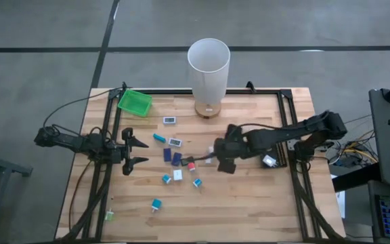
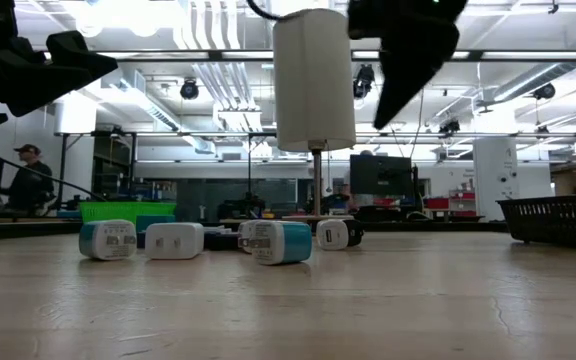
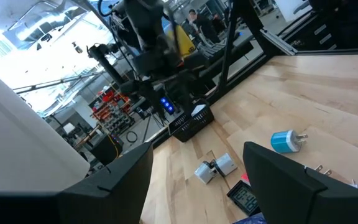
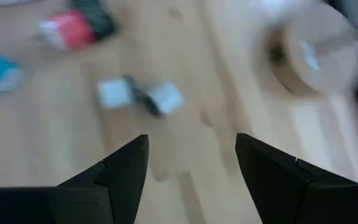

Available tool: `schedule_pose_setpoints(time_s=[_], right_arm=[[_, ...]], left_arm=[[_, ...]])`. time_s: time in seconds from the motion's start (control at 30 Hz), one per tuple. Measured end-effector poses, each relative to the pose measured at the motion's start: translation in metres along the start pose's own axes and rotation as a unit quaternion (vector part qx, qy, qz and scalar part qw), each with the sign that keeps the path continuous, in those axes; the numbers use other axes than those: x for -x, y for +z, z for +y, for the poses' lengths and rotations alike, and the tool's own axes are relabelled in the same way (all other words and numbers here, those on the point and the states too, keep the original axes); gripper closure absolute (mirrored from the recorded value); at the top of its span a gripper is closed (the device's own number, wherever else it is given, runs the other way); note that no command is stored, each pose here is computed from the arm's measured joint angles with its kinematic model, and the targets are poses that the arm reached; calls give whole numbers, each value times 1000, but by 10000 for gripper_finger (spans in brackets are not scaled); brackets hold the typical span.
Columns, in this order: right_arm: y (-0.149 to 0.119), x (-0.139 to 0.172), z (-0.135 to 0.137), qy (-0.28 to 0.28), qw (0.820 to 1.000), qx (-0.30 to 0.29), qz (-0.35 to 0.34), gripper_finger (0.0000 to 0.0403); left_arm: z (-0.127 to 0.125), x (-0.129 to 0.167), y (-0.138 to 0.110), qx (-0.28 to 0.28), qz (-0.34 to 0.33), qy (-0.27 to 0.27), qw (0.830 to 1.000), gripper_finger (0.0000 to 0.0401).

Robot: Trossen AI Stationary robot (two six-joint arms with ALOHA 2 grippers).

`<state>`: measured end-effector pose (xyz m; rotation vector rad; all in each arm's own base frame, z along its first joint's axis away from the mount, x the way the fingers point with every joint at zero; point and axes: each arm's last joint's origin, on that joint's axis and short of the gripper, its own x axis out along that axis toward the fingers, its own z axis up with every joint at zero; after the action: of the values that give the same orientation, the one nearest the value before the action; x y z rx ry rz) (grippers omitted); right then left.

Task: Pick & Place Office items
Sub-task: Put the top right blue charger adapter into the black bin

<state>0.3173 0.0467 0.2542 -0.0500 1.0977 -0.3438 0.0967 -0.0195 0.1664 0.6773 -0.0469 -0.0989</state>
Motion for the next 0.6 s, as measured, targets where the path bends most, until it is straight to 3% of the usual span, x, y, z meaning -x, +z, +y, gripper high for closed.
schedule_pose_setpoints(time_s=[0.17,0.27,0.6], right_arm=[[9,-13,18,81,990,116,-12,167],[11,-20,27,93,980,176,-27,167],[24,-33,48,101,956,252,-107,167]], left_arm=[[0,0,0,0,0,0,1000,144],[0,0,0,0,0,0,1000,144],[0,0,0,0,0,0,1000,144]])
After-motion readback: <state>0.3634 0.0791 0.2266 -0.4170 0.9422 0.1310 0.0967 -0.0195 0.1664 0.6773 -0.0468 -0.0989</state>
